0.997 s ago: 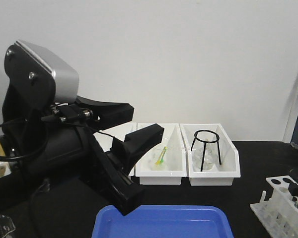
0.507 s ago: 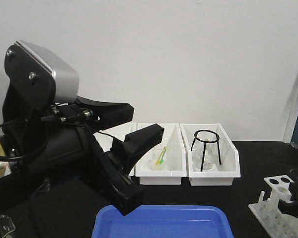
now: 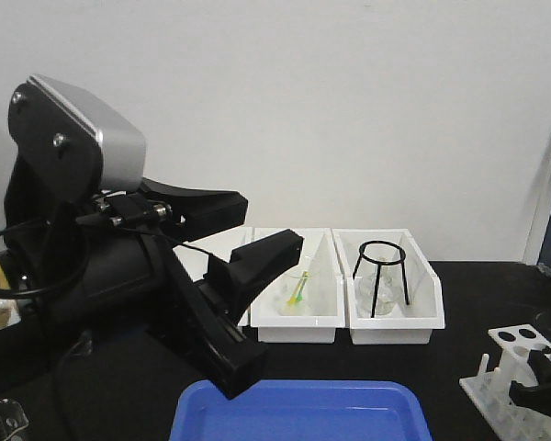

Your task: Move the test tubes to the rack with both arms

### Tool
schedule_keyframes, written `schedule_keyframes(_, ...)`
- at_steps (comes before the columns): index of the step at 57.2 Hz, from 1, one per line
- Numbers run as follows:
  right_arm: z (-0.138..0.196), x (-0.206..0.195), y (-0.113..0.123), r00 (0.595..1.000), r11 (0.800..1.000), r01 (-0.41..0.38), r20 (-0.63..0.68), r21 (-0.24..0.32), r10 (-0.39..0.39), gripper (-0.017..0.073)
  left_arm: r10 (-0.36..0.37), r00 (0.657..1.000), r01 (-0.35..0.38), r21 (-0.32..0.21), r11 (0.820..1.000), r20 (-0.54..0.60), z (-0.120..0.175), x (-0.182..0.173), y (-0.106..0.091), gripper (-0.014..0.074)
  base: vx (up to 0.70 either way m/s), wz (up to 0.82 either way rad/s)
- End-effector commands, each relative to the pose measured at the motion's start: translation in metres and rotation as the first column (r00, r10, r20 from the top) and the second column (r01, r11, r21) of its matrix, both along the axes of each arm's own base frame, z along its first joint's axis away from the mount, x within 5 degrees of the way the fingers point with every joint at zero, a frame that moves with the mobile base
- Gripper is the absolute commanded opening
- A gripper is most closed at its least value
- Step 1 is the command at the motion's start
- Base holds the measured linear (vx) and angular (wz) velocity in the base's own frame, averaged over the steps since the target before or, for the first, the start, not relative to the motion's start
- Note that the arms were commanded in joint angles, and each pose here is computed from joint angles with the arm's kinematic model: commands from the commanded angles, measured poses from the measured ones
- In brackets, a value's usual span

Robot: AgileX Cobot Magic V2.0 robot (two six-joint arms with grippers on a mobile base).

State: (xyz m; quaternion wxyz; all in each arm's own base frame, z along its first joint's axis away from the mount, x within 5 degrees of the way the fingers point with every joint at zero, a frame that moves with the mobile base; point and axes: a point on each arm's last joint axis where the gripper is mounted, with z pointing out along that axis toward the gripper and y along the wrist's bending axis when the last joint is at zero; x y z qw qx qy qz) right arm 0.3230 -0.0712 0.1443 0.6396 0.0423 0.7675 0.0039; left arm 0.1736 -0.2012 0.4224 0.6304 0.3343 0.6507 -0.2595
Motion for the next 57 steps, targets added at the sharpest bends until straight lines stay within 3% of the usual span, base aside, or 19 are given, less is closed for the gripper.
schedule_keyframes(1, 0.023, 0.004, 0.001, 0.992, 0.999, -0.030, 0.122, -0.030, 0.033, 0.0042, 0.011, 0.997, -0.002, -0.108, 0.994, 0.077, 0.023, -0.005, 0.006, 0.0447, 0.00, 0.00)
schedule_keyframes(31, 0.026, 0.004, 0.001, 0.989, 0.999, -0.038, 0.144, -0.039, 0.043, 0.0419, 0.011, 0.997, -0.002, -0.108, 0.994, 0.076, 0.023, -0.005, 0.006, 0.0447, 0.00, 0.00)
schedule_keyframes(46, 0.065, -0.003, -0.003, 0.959, 0.999, 0.041, 0.281, -0.034, -0.030, 0.0446, 0.011, 0.997, -0.002, -0.108, 0.994, 0.076, 0.023, -0.005, 0.006, 0.0447, 0.00, 0.00)
schedule_keyframes(57, 0.106, -0.017, 0.000, 0.929, 0.997, 0.051, 0.368, -0.064, -0.024, 0.0446, 0.011, 0.997, -0.002, -0.108, 0.994, 0.076, 0.023, -0.005, 0.006, 0.0447, 0.00, 0.00)
